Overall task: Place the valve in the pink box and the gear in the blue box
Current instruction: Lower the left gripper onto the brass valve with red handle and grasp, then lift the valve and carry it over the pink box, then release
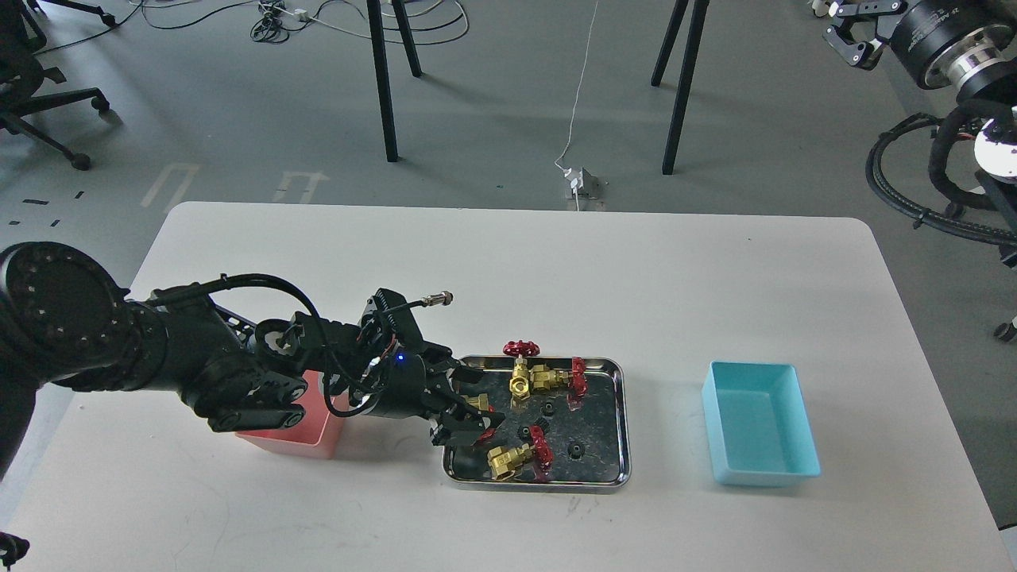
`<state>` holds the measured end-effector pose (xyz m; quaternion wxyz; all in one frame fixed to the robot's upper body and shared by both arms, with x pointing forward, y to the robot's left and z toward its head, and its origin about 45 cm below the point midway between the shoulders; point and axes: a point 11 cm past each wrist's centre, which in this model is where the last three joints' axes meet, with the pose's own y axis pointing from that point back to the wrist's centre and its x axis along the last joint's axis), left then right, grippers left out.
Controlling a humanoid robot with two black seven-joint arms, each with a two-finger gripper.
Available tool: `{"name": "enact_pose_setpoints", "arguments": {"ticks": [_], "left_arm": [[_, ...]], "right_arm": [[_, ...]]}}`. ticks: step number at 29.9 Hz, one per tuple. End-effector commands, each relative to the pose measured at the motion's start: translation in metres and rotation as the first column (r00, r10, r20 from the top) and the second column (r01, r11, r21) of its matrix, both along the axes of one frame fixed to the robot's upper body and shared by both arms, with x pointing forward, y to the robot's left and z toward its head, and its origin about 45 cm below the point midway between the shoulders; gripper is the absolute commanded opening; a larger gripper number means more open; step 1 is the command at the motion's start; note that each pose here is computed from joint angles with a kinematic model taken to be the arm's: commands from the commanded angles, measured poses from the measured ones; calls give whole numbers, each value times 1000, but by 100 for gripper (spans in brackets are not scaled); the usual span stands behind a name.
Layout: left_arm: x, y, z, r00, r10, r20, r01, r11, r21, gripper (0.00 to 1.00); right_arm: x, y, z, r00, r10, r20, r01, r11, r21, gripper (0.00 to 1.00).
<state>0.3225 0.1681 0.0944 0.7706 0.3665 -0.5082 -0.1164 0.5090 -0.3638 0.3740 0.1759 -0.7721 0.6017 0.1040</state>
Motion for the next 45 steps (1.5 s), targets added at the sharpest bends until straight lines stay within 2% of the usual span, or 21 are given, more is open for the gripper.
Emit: {"name": "enact_pose_setpoints", "arguments": {"ticks": [1, 9, 13, 18, 26, 32, 37, 42, 45], "left_arm": [[-4, 2, -4, 1000, 3, -10, -3, 1000, 2, 73], [-5, 5, -5, 1000, -18, 7, 18, 1000, 0, 65], [-5, 6, -5, 1000, -20, 11, 20, 1000, 1, 54], [-1, 9, -4, 999, -26, 28, 25, 1000, 13, 34], [5, 11, -1, 996, -43, 72, 43, 999, 9, 20], [13, 24, 9, 995, -13, 95, 13, 1000, 3, 17], [33, 42, 33, 989, 21, 149, -23, 1000, 8, 17], [40, 52, 71, 981, 104, 163, -91, 992, -82, 17], [39, 63, 87, 978, 132, 164, -116, 988, -102, 17]], "right_arm": [[-1, 0, -5, 1000, -1, -9, 1, 1000, 1, 100], [-1, 0, -6, 1000, -2, -11, 2, 1000, 1, 100], [-1, -1, -6, 1000, -3, -12, 3, 1000, 0, 100], [-2, -3, -11, 1000, -6, -20, 6, 1000, 2, 100], [-4, -6, -15, 1000, -13, -28, 13, 1000, 1, 100], [-4, -6, -14, 1000, -13, -27, 14, 1000, 2, 100], [-1, -3, -10, 999, -32, -22, 33, 999, 20, 100], [9, -13, 23, 986, -165, -1, 165, 983, 77, 100], [16, 3, 44, 985, -173, 21, 170, 980, 100, 100]]}}
